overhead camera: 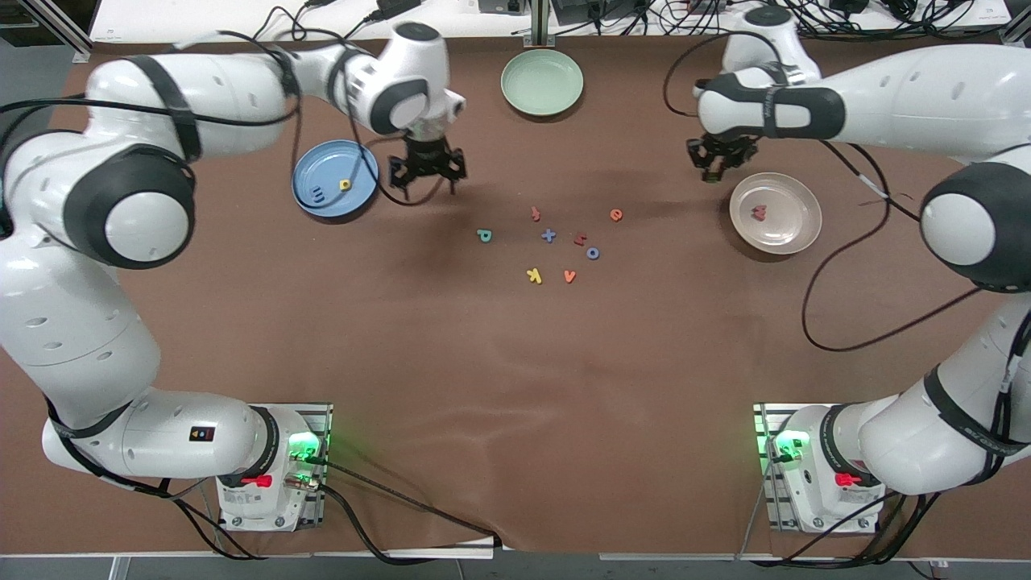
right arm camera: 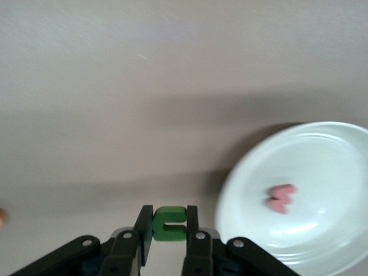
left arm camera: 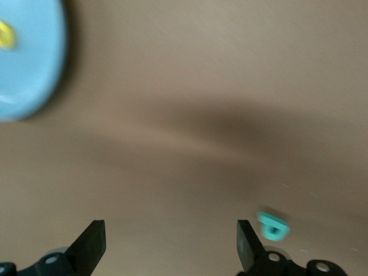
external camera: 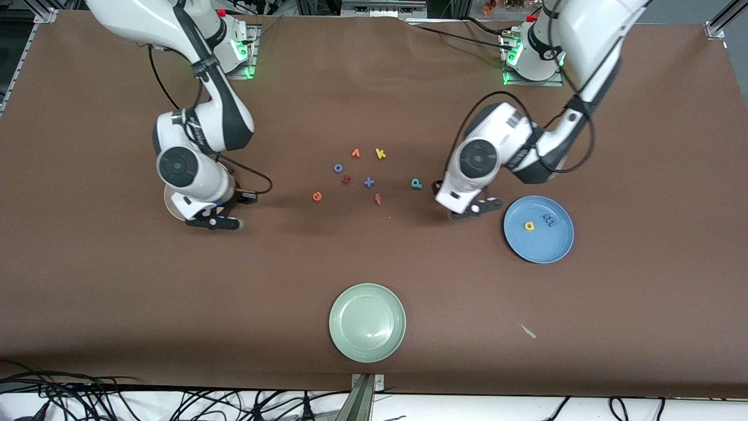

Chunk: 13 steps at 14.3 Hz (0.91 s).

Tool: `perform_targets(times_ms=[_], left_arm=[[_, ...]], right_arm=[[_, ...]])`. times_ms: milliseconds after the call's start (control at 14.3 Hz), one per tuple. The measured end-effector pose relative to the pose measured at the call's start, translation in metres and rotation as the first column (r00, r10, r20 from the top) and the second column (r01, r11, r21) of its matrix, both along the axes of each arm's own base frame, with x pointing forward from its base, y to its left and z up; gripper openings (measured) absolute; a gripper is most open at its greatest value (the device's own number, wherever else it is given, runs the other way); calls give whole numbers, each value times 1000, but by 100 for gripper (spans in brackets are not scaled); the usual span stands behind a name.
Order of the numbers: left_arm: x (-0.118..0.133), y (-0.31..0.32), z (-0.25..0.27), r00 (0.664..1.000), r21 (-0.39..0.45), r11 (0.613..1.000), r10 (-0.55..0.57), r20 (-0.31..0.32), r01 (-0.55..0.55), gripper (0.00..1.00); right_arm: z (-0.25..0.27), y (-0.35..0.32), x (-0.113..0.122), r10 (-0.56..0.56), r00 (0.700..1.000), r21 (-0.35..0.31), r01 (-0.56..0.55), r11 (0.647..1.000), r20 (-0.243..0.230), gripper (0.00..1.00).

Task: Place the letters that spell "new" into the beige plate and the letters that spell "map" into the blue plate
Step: 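Drop the blue E on the blue plate while the right gripper drops the n, then grasp the teal p with the left gripper while the right gripper grasps the orange e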

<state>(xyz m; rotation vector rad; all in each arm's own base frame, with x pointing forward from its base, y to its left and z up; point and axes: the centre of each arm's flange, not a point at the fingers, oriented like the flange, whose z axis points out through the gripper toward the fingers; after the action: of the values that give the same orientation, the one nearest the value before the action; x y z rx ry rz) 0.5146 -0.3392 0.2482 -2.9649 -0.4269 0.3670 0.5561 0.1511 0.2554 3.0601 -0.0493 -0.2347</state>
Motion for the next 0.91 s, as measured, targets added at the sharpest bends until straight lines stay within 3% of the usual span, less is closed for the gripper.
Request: perform_targets(times_ms=[351,421,561,912], left_arm=[[-18,-37,-35,999,-44,999,32,8,-32,100],[-18,-38,-39,999,-53,998,35,9,-34,100],[-17,-41,-47,999,-73,997,40,13,-38,100],[-30,-61,-71,1000,-118,993,22,14,-20,100]], right_arm=[[-33,-67,-31,75,997,-2,-75,997,-30,27],[-34,-75,-31,71,997,-5,-71,997,-32,32],[-32,-80,-30,63,998,-7,-63,998,-31,47],[-11,-39,-22,-21,1000,-5,21,1000,-10,99]])
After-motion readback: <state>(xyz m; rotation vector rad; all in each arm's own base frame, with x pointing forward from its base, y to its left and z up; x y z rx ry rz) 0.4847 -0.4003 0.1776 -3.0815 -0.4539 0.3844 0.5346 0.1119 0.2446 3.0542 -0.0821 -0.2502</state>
